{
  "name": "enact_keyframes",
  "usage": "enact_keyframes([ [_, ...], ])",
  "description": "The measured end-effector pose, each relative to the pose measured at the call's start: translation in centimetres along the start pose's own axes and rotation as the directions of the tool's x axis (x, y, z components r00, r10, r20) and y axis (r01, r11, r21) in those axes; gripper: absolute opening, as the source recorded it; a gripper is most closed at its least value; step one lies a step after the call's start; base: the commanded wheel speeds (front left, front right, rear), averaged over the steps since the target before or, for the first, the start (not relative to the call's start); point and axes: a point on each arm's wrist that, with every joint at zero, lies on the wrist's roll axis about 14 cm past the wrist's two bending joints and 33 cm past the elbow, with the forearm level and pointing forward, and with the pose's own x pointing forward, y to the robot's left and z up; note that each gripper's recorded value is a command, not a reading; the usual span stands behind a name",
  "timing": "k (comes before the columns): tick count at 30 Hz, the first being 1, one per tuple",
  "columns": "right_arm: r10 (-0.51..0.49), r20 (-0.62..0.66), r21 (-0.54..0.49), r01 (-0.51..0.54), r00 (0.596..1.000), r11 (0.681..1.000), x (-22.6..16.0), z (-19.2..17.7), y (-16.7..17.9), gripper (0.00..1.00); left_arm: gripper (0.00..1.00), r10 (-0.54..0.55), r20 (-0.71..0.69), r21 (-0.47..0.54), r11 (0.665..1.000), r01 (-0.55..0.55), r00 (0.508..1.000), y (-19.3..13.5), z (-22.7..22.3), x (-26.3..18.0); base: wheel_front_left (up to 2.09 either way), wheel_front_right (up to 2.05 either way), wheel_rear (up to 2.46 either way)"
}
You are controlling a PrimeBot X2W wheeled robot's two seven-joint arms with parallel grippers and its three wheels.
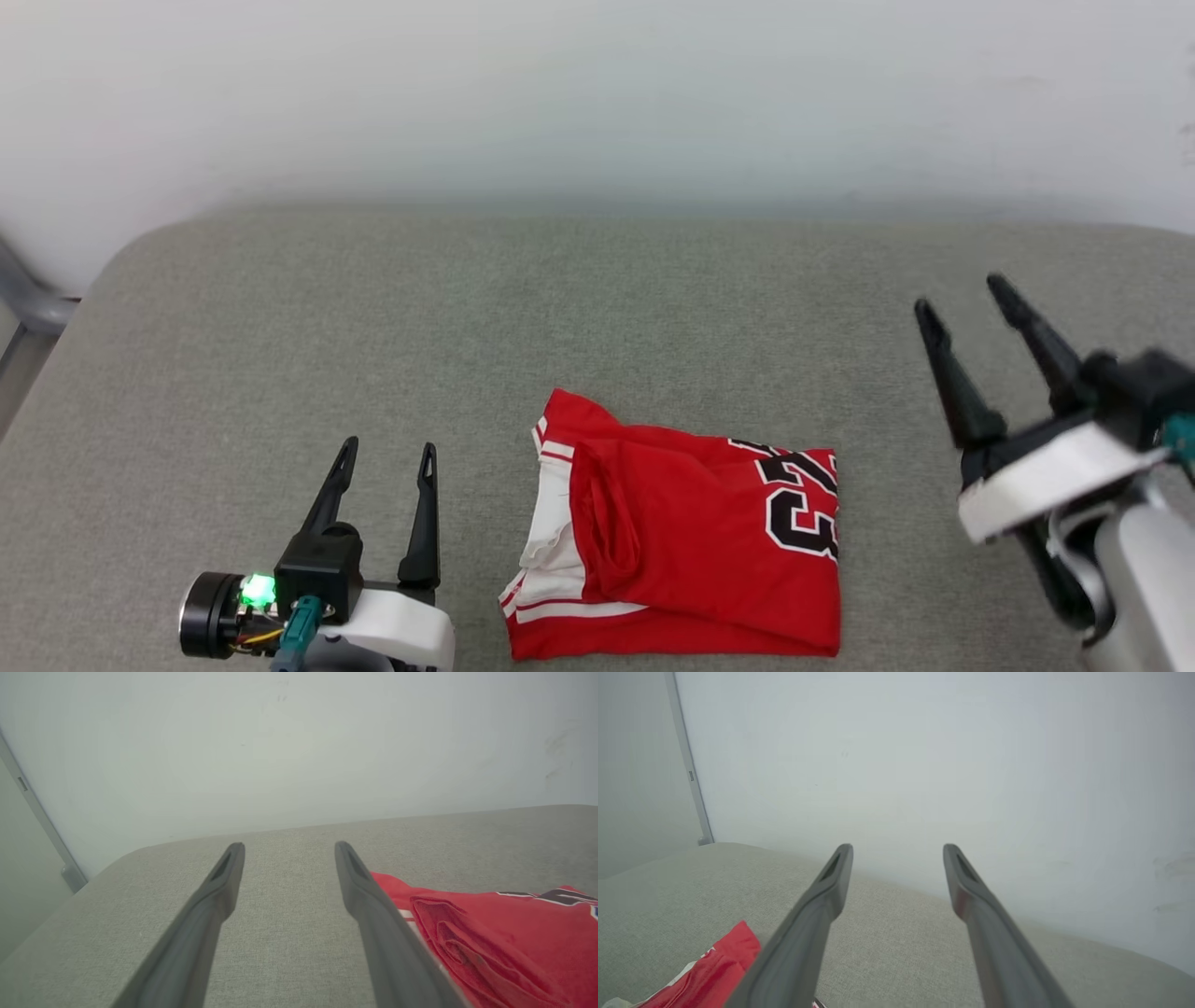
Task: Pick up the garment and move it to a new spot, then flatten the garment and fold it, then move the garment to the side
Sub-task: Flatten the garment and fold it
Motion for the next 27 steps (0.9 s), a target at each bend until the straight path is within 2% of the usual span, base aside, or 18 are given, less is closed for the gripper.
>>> enact_keyframes([
  [2, -0.033, 0.023, -0.026, 0.034, 0.999, 0.999, -1.4, 0.0, -0.1, 1.00, 1.00, -0.009, 0.005, 0.001, 1.000, 0.009, 1.000, -0.2, 0.2, -0.1, 0.00, 0.00, 0.00],
  [4, -0.094, 0.055, 0.006, 0.094, 0.994, 0.996, -2.6, 0.3, -0.6, 1.00, 1.00, -0.017, 0.007, 0.000, 1.000, 0.017, 1.000, -0.5, 0.3, -0.3, 0.00, 0.00, 0.00],
  [9, -0.177, 0.087, 0.022, 0.176, 0.980, 0.984, -5.3, 0.4, -0.8, 1.00, 1.00, -0.029, 0.015, -0.001, 1.000, 0.029, 0.999, -0.9, 0.5, -0.5, 0.00, 0.00, 0.00],
  [14, -0.235, 0.070, 0.018, 0.234, 0.969, 0.972, -7.7, -0.3, -0.9, 1.00, 1.00, -0.032, 0.011, 0.002, 0.999, 0.032, 0.999, -0.9, 0.4, -1.0, 0.00, 0.00, 0.00],
  [17, -0.278, 0.006, 0.033, 0.278, 0.960, 0.960, -9.9, -2.2, -0.7, 1.00, 1.00, -0.025, 0.001, 0.005, 1.000, 0.025, 1.000, -0.6, 0.1, -1.7, 0.00, 0.00, 0.00],
  [27, -0.296, -0.068, 0.047, 0.299, 0.953, 0.953, -11.9, -4.3, 0.3, 1.00, 1.00, -0.005, -0.018, 0.007, 1.000, 0.005, 1.000, 0.0, -0.3, -2.9, 0.00, 0.00, 0.00],
])
